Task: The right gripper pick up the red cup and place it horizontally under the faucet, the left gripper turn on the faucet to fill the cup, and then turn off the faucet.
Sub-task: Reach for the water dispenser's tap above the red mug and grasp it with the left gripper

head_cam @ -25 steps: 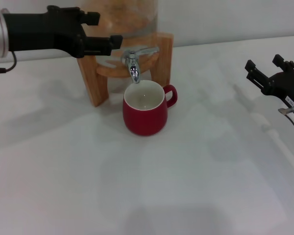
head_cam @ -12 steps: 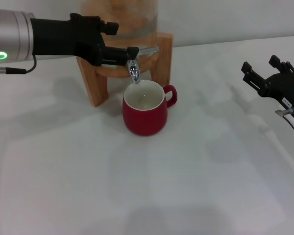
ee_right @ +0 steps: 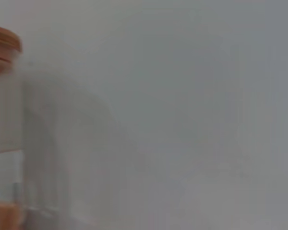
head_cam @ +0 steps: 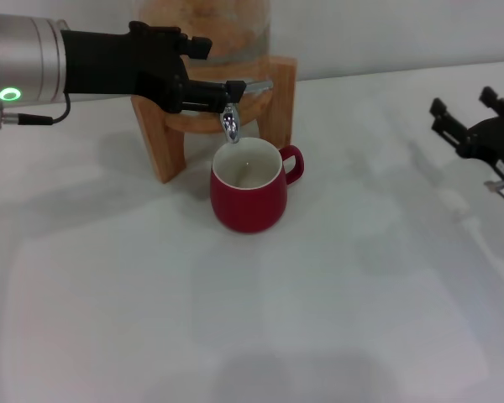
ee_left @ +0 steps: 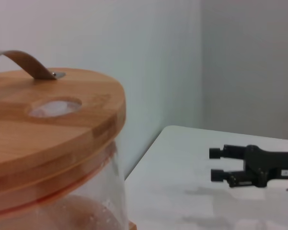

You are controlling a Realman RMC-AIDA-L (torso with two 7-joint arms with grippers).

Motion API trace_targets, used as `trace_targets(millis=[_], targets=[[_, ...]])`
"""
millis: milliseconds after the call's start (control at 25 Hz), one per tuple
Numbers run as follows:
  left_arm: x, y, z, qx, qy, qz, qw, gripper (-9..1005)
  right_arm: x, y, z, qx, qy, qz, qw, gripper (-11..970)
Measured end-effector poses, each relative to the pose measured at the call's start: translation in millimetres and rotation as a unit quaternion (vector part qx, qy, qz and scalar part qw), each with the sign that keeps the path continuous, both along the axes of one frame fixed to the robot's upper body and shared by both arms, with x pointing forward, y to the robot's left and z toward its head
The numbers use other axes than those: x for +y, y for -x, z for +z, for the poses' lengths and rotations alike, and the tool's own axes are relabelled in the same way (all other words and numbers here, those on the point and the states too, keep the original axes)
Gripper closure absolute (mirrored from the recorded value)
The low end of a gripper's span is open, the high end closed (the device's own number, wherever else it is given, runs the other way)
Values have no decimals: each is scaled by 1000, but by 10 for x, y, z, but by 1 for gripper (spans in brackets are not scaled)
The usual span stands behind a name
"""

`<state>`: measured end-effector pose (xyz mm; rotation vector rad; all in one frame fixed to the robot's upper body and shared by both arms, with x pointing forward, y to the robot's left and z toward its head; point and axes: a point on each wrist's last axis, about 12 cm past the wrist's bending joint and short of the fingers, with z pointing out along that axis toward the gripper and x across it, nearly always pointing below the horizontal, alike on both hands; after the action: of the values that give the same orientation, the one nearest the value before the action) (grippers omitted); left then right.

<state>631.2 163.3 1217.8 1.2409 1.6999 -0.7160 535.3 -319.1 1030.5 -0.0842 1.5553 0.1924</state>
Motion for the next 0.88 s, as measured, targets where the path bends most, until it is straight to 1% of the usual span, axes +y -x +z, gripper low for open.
trace_targets(millis=[80,240,520,880], targets=[[-2,1,0,0,0,0,1000,202,-52,-9,4,-3,9,-22,1000,116],[-7,1,1,0,0,-2,1000,202,-117,-6,1,-4,19,-46,999,116],[-12,-6,-19,-6,-3,-3,1000,202,-157,12,-1,-4,17,-55,998,116],[-42,-69,-65,-12,-14,-16,1000,203,-146,12,2,-6,16,-53,998,116]])
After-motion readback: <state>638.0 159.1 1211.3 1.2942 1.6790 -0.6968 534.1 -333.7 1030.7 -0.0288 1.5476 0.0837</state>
